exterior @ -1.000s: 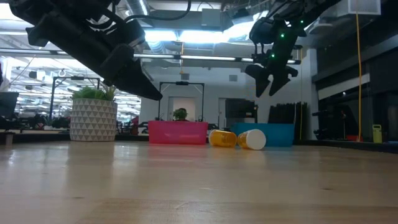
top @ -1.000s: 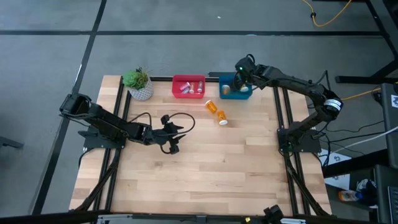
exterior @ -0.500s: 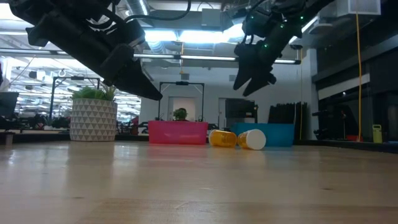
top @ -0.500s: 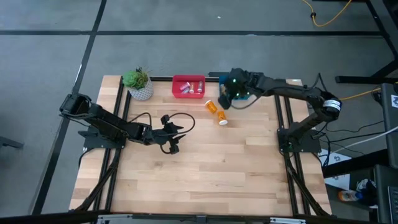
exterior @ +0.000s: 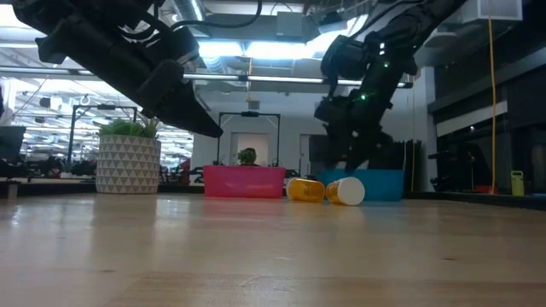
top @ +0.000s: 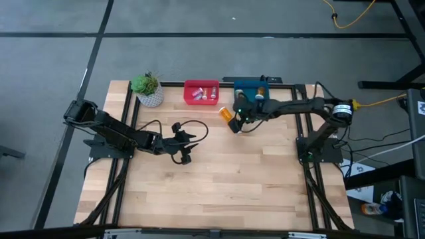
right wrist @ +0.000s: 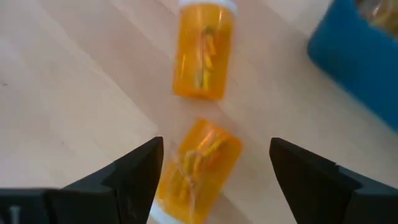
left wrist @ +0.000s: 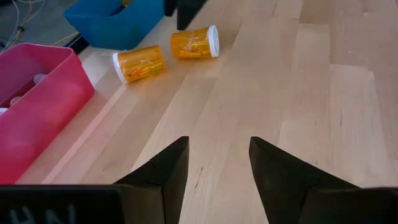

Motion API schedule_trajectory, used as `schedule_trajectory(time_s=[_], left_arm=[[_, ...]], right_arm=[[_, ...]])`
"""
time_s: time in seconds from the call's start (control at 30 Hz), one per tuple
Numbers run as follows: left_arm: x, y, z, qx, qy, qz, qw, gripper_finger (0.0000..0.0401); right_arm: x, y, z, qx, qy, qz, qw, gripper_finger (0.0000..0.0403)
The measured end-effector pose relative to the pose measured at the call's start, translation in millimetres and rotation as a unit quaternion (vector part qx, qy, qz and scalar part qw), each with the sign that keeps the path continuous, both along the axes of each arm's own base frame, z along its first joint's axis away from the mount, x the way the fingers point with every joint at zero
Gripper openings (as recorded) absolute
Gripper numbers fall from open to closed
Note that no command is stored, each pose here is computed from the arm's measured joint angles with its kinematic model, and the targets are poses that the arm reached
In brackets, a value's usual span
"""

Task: Pick and place medicine bottles into bin by pill shape (circle, oval)
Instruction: Put the orange pill bottle into the blue bin

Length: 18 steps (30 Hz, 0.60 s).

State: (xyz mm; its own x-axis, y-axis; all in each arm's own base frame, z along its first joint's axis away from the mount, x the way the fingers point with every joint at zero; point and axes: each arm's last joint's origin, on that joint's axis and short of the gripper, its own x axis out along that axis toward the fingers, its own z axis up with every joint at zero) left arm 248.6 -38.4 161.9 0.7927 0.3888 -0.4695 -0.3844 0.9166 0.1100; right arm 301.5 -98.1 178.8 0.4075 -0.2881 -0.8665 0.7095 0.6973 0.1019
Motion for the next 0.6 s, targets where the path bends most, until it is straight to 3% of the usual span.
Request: schedule_trajectory(time_s=[0.23,0.6], left_arm=[[0,0,0,0.001,0.001,-0.001,1.000,0.0163],[0,0,0,0.001,0.001,-0.001,1.000,0.0163]], right_arm=[[9,24,-11,0.010,0.011,-0.021,1.000,0.0295],[16,25,-44,-0.029,0.064,-0.046,0.996,0.0291]])
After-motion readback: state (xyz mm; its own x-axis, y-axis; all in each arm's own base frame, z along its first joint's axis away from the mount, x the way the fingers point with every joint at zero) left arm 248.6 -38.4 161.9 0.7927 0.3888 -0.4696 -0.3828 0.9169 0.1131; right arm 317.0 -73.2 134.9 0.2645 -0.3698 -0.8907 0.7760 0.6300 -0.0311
